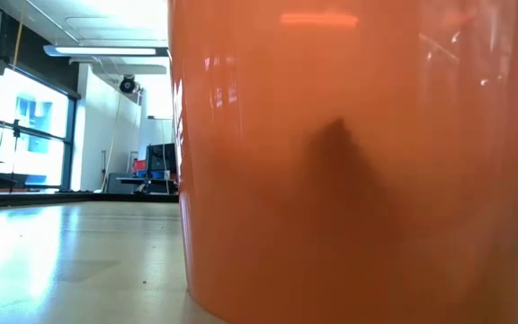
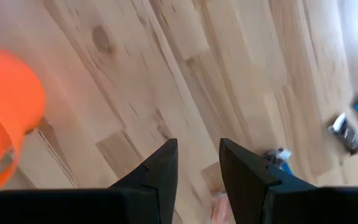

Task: Organize candy in baskets
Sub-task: Put the orange gummy into the white bucket

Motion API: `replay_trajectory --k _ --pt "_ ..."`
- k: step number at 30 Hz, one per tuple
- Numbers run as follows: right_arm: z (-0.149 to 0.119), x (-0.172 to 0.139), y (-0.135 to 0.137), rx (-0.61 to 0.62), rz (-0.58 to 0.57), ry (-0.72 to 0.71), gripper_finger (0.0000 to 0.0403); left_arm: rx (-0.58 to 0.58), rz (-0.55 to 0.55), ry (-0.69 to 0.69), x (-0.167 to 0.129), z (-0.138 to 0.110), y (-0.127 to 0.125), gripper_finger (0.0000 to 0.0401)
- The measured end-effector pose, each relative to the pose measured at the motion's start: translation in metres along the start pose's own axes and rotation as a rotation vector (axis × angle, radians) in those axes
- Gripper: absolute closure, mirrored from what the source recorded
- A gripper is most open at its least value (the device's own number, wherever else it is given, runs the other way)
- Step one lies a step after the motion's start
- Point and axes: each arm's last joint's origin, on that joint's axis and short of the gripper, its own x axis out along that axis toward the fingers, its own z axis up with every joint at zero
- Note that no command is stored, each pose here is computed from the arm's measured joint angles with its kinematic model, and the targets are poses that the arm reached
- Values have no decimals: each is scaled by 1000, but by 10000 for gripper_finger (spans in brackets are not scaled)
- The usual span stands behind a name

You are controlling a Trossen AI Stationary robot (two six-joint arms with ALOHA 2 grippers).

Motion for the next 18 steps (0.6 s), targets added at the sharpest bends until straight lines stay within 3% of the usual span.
replay_trajectory --k 12,18 --pt "-59 14 -22 118 62 -15 290 -57 87 -54 12 4 -10 337" --pt "-84 24 -32 169 100 -27 290 -98 153 -158 17 11 -10 337"
